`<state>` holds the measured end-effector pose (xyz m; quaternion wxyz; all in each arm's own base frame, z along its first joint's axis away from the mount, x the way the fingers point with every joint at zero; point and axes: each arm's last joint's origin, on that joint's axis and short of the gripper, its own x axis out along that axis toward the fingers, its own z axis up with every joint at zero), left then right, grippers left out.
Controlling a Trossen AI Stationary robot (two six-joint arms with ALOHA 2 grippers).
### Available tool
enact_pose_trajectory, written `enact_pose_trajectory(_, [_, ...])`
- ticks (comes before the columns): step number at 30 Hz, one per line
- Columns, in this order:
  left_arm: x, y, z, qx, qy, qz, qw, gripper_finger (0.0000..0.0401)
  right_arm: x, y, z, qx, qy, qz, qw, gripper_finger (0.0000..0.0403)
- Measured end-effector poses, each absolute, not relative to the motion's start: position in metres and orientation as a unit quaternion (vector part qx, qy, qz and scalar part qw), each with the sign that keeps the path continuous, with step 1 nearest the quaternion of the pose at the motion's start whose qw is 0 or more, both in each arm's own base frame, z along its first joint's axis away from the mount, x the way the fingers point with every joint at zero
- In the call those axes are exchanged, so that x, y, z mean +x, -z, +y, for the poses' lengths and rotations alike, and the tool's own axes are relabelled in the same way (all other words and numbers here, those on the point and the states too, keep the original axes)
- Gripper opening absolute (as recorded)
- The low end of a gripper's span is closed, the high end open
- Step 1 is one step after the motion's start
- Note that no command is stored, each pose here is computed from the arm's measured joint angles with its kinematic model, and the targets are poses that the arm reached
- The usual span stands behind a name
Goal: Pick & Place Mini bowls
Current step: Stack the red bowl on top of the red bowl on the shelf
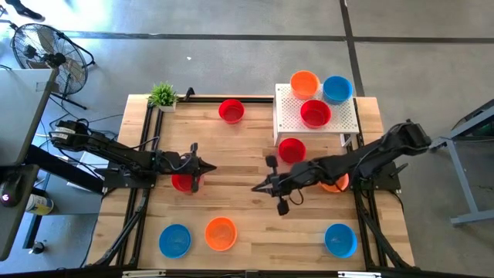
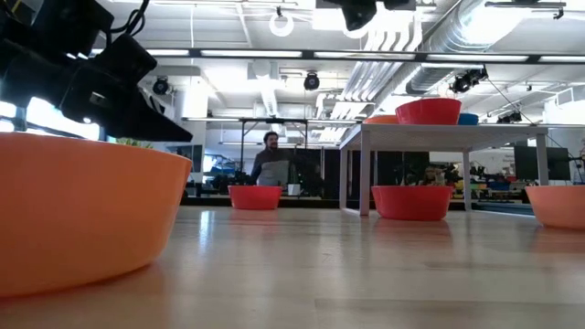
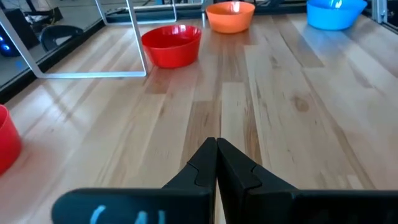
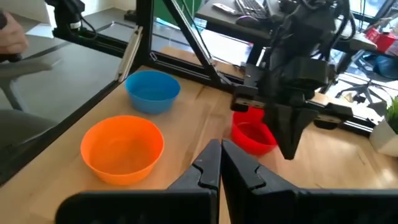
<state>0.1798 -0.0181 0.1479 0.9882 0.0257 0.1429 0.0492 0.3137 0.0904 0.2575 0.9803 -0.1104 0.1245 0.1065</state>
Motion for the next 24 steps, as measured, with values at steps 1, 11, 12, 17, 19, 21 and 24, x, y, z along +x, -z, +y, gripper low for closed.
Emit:
enact_pose_trajectory(1, [0.18, -0.147, -0.018, 0.026, -0.049, 0.147, 0.988, 0.0001, 0.316, -0.255, 0.091, -0.115, -0.109, 0.124, 0.98, 0.0])
enact_pose_trajectory(11, [0.196, -0.167, -0.026, 0.05, -0.029, 0.216, 0.975, 0.0001, 0.321, -0.231, 0.113, -0.138, -0.164, 0.148, 0.965, 0.0])
enact_pose_trajectory(12, [0.197, -0.169, -0.029, 0.054, -0.025, 0.221, 0.973, 0.0001, 0.322, -0.229, 0.115, -0.139, -0.167, 0.149, 0.965, 0.0])
enact_pose_trajectory(17, [0.2, -0.178, -0.042, 0.071, -0.003, 0.241, 0.968, 0.0001, 0.324, -0.217, 0.122, -0.148, -0.182, 0.137, 0.962, 0.0])
enact_pose_trajectory(19, [0.199, -0.178, -0.046, 0.076, 0.005, 0.249, 0.966, 0.0001, 0.32, -0.207, 0.119, -0.143, -0.194, 0.117, 0.963, 0.0])
enact_pose_trajectory(21, [0.197, -0.176, -0.049, 0.08, 0.007, 0.257, 0.963, 0.0001, 0.311, -0.195, 0.112, -0.131, -0.199, 0.088, 0.967, 0.0])
enact_pose_trajectory(24, [0.193, -0.173, -0.052, 0.074, 0.004, 0.277, 0.958, 0.0001, 0.293, -0.179, 0.104, -0.102, -0.189, 0.042, 0.976, 0.0])
